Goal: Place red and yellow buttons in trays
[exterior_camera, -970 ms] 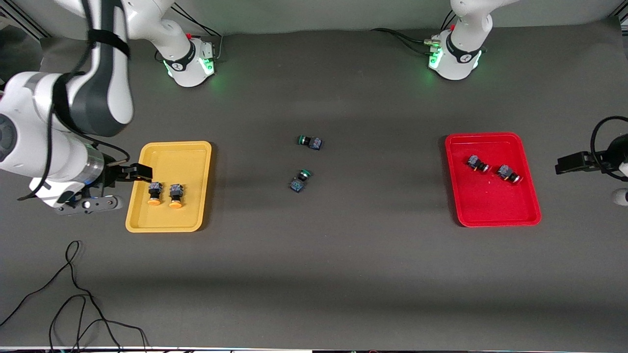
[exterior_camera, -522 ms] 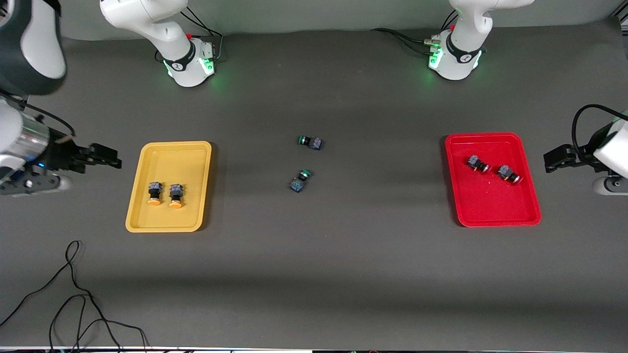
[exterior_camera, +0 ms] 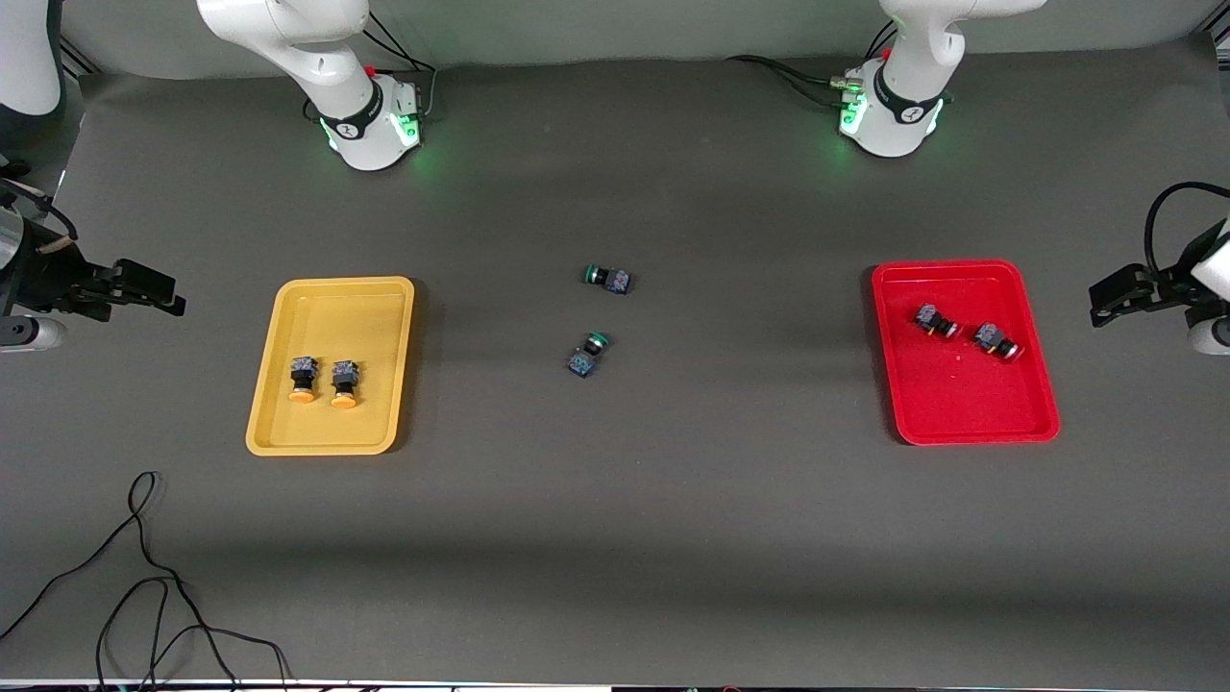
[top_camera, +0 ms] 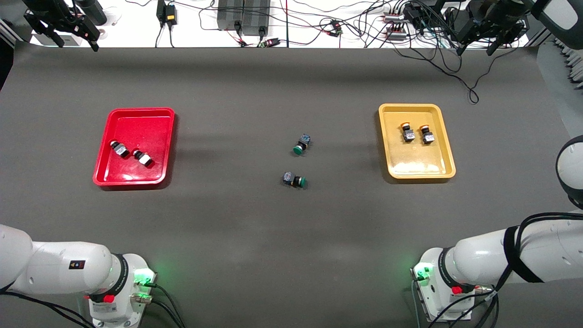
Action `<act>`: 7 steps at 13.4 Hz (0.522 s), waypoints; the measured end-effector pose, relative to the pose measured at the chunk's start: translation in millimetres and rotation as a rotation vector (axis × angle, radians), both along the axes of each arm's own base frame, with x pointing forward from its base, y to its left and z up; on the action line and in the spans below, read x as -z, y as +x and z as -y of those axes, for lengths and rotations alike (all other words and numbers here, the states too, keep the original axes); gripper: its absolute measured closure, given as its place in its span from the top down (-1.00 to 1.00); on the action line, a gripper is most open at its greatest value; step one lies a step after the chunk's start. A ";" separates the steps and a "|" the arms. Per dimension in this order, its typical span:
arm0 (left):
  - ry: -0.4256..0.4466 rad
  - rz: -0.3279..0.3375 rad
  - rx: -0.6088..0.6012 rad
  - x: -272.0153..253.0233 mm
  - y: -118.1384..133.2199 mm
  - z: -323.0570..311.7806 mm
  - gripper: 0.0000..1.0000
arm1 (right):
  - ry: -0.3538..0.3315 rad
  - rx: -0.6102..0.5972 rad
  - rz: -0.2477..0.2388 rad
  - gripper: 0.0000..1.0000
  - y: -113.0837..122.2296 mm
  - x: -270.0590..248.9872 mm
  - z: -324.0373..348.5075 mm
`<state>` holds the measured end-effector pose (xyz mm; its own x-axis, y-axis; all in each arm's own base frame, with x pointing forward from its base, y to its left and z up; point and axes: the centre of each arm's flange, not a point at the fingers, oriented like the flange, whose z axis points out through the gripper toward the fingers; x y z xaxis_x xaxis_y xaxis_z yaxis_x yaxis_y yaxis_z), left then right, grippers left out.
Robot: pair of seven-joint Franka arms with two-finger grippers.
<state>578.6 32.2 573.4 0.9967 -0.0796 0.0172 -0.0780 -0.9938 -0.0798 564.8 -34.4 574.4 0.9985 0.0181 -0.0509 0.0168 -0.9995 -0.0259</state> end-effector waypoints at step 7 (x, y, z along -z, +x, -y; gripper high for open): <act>-0.007 -0.022 0.045 -15.5 -10.3 31.2 1.00 | -0.034 0.023 -0.010 1.00 -1.1 0.1 -3.2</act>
